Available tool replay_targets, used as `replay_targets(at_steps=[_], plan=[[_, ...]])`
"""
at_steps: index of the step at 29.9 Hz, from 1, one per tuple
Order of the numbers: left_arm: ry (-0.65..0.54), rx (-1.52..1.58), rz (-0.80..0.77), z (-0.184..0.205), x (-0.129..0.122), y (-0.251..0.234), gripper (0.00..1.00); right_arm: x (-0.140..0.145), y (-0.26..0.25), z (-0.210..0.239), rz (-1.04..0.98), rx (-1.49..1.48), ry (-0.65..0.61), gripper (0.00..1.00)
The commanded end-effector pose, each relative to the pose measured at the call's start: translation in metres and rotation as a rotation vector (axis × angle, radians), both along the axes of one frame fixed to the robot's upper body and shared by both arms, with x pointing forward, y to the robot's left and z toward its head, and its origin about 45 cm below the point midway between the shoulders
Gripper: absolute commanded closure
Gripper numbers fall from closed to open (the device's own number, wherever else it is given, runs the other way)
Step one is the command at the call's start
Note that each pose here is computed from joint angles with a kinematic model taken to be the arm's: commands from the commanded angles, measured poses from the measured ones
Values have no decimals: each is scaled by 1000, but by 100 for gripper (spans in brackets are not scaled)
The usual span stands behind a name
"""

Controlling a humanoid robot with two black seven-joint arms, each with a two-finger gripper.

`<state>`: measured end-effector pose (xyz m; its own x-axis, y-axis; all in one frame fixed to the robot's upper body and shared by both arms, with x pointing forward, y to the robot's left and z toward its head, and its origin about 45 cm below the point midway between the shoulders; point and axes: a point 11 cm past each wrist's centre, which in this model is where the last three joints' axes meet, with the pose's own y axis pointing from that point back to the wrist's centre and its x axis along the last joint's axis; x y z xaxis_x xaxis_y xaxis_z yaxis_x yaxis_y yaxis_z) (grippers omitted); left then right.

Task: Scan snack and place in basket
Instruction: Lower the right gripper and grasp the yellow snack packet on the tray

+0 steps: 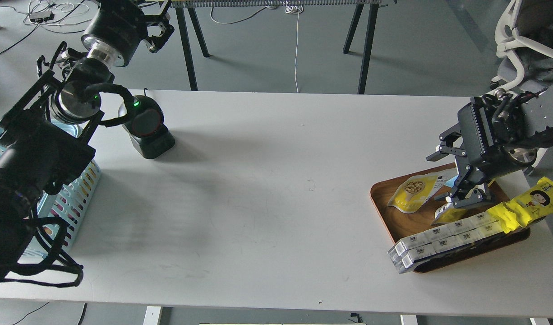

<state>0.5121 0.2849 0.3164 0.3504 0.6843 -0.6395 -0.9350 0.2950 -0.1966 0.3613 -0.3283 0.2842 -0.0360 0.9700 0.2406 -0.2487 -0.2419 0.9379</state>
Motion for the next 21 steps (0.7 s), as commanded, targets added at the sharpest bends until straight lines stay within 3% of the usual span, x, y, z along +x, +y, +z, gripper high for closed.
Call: replay_targets(at_steps=[1, 7, 10, 14, 21], plan=[[5, 7, -4, -2, 0, -2, 0, 6, 7, -4, 5, 30, -13, 51], [11, 25, -9, -4, -1, -2, 0, 7, 11, -6, 12, 41, -13, 68], [13, 27, -4, -5, -1, 0, 0, 7, 10, -6, 11, 39, -13, 87], [37, 35, 31, -13, 1, 12, 0, 6, 8, -5, 5, 45, -14, 100], [27, 33, 22, -11, 1, 13, 0, 7, 12, 0, 24, 69, -28, 100]])
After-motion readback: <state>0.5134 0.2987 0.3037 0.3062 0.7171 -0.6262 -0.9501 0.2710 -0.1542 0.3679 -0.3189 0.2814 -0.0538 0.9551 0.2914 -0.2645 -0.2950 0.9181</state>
